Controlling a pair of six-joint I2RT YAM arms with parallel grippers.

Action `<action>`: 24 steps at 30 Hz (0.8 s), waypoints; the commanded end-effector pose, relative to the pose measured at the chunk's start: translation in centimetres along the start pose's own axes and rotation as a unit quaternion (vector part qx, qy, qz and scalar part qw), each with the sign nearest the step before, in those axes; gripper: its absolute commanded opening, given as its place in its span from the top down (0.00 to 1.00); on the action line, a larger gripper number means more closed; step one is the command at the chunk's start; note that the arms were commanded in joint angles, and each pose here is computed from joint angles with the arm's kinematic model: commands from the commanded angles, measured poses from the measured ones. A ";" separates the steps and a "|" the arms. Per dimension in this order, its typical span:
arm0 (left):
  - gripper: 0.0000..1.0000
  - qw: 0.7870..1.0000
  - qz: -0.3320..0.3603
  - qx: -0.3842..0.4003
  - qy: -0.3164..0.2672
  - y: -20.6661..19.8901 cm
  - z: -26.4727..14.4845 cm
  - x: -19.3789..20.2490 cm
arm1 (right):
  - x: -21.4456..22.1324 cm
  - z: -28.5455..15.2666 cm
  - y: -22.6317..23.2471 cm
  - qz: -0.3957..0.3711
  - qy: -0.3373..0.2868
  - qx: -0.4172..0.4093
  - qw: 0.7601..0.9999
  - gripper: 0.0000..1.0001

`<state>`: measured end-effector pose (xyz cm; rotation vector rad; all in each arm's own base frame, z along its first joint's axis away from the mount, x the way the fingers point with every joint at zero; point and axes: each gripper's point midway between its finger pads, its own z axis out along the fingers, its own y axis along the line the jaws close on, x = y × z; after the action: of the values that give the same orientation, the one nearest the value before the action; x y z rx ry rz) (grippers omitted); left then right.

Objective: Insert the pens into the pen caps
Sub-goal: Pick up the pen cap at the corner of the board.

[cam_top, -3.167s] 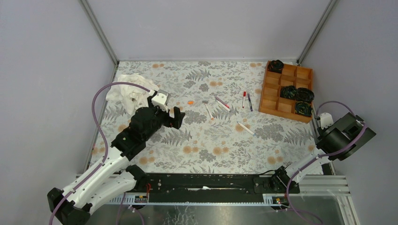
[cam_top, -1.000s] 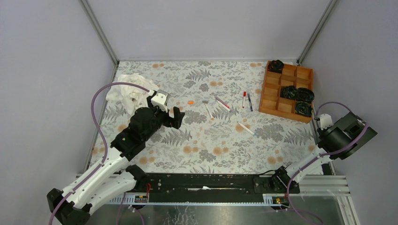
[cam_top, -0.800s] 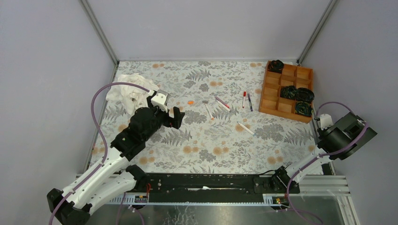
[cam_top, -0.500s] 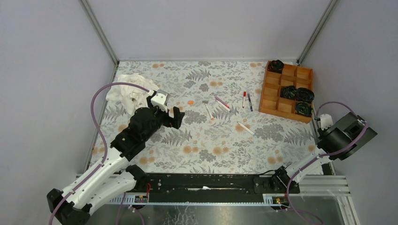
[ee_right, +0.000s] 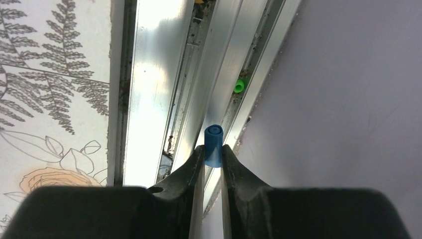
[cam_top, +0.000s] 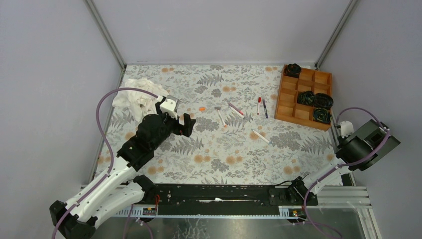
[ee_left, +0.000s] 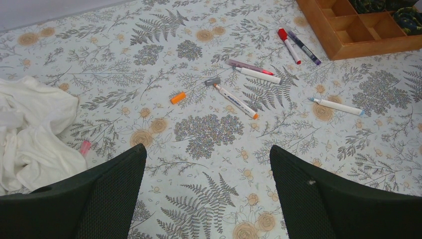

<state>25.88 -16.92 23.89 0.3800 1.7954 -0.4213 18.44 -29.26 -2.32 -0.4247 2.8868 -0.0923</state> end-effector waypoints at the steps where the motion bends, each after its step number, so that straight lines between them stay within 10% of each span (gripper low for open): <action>1: 0.03 1.000 0.005 -0.015 -0.018 0.7 -0.1 -0.7 | 2.9 -4.4 -0.6 0.136 -0.089 -0.012 0.987 0.90; 24: 0.03 1.000 0.006 -0.015 -0.022 0.7 -0.3 -0.9 | 0.6 -8.7 1.1 0.115 -0.135 -0.008 0.984 0.90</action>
<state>25.83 -16.83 24.09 0.3760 1.7890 -0.4211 18.03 -23.80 2.76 -0.2801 2.7322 0.1938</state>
